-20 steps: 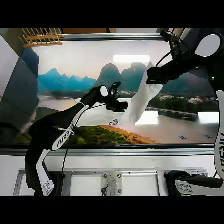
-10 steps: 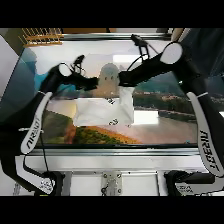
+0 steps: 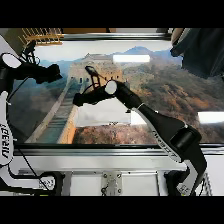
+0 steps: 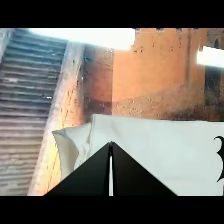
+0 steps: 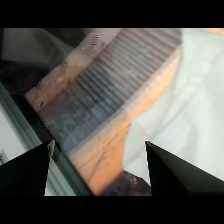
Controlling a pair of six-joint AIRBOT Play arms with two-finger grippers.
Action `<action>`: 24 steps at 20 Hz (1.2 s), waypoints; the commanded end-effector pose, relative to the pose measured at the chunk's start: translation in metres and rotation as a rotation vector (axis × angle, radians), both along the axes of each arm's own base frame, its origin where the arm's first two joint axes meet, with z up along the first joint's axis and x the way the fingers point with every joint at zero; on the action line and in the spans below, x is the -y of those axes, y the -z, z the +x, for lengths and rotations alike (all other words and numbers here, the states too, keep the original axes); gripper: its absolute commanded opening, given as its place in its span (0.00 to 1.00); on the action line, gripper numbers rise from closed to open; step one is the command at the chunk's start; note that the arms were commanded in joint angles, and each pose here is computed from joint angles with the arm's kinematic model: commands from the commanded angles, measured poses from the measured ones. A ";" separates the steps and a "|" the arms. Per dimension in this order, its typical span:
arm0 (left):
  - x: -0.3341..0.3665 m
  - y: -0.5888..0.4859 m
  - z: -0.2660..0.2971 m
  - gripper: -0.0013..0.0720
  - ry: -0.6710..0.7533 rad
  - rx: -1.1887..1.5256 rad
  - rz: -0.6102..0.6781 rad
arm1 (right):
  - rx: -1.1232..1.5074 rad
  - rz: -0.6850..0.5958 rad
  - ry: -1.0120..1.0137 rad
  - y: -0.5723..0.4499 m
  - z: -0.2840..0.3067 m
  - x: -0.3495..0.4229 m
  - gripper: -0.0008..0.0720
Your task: Fold the clothes and pants, and hang the long-sleeved shirts on hangers.
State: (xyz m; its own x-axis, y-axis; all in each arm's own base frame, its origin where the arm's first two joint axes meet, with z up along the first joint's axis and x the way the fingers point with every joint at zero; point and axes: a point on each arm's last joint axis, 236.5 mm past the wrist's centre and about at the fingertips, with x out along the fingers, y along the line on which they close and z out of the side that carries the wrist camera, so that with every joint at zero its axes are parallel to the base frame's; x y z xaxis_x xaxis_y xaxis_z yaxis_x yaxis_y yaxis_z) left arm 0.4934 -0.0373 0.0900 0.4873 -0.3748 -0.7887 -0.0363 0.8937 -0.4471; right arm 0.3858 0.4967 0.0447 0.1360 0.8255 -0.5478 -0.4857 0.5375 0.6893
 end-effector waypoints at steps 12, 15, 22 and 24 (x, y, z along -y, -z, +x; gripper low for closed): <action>0.092 0.052 -0.094 0.03 0.217 -0.097 0.020 | -0.333 -0.332 0.422 0.099 0.006 0.338 0.83; 0.111 0.061 -0.104 0.03 0.262 -0.112 0.022 | -0.456 -0.259 0.488 0.127 0.010 0.349 0.86; 0.126 0.062 -0.108 0.03 0.294 -0.104 0.023 | -0.484 0.008 0.359 0.141 0.023 0.242 0.85; 0.125 0.062 -0.108 0.03 0.292 -0.106 0.022 | -0.433 0.010 0.305 0.138 0.024 0.218 0.72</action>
State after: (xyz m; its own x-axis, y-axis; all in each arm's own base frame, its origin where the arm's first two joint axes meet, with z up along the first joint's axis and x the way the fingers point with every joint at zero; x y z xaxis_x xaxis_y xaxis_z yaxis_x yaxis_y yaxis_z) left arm 0.3863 -0.1613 0.0285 0.2774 -0.4675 -0.8393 0.1752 0.8836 -0.4343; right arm 0.4057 0.2425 -0.0970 0.1324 0.7434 -0.6557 0.0836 0.6508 0.7547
